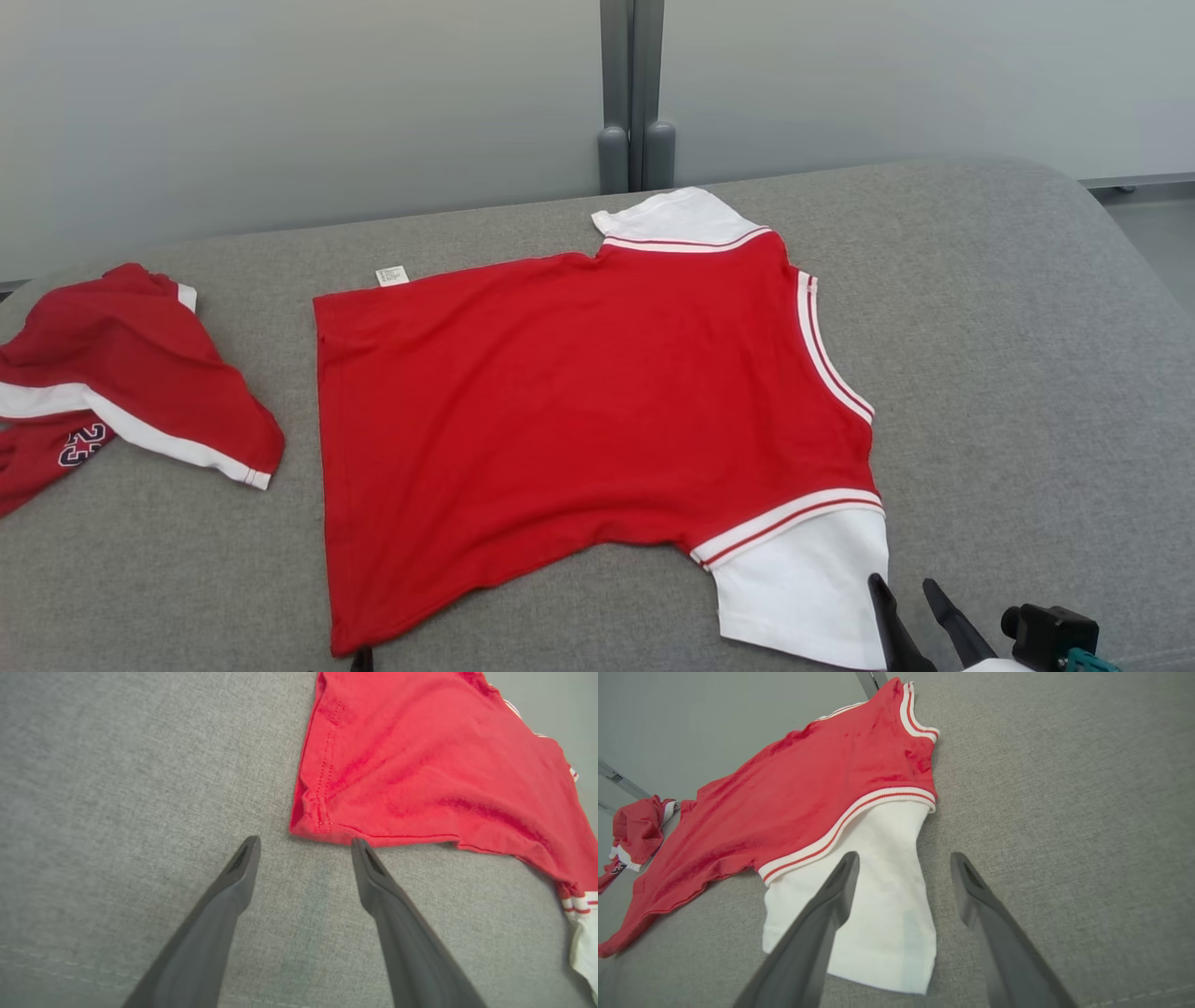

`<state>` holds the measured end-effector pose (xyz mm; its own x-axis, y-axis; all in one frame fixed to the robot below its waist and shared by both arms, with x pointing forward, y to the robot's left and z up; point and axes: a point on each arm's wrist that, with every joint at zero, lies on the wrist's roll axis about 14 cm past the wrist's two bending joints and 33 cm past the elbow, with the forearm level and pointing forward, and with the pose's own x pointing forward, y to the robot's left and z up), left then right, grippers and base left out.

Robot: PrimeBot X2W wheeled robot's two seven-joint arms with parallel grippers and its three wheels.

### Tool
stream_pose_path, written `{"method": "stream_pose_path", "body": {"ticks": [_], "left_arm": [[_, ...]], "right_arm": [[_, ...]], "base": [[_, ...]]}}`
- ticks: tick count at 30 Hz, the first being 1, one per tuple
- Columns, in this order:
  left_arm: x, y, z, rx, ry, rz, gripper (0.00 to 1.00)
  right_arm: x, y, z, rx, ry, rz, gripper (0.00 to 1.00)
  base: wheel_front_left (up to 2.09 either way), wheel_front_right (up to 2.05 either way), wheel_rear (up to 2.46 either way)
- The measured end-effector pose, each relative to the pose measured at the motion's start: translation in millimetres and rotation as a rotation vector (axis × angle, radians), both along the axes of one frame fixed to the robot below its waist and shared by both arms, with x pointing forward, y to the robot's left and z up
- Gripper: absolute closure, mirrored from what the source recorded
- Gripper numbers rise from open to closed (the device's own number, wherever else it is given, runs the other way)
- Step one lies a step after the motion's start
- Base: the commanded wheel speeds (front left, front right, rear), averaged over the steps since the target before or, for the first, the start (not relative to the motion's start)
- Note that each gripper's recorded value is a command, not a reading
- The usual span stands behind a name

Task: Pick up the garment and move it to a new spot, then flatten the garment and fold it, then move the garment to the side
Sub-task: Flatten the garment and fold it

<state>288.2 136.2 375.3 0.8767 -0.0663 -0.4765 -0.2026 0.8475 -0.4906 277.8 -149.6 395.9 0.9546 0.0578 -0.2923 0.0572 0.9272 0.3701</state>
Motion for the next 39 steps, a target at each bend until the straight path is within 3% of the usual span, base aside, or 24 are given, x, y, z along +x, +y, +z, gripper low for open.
{"method": "stream_pose_path", "body": {"ticks": [13, 22, 24, 26, 29, 31, 39], "left_arm": [[8.7, -15.2, 1.4, -0.283, 0.065, 0.081, 0.00], [21.0, -17.6, 4.5, -0.345, 0.064, 0.113, 0.02], [24.0, -17.7, 4.9, -0.351, 0.061, 0.118, 0.12], [28.1, -16.9, 5.5, -0.352, 0.054, 0.127, 0.48], [33.1, -18.0, 5.7, -0.347, 0.051, 0.129, 0.72], [35.2, -21.6, 5.8, -0.347, 0.052, 0.118, 1.00], [40.9, -23.2, 7.8, -0.339, 0.031, 0.123, 1.00]], "right_arm": [[-11.1, 7.5, -16.5, 0.006, 0.056, 0.038, 0.00], [-22.3, 13.8, -32.8, 0.017, 0.122, 0.068, 0.00], [-24.2, 16.0, -35.7, 0.023, 0.134, 0.075, 0.00], [-27.6, 17.9, -40.9, 0.025, 0.160, 0.084, 0.00], [-29.3, 17.4, -44.5, 0.029, 0.176, 0.079, 0.00], [-28.7, 17.3, -45.9, 0.037, 0.180, 0.076, 0.00], [-25.2, 25.8, -49.2, 0.059, 0.192, 0.097, 0.03]], "base": [[0.00, 0.00, 0.00], [0.00, 0.00, 0.00], [0.00, 0.00, 0.00], [0.00, 0.00, 0.00], [0.00, 0.00, 0.00], [0.00, 0.00, 0.00], [0.00, 0.00, 0.00]]}}
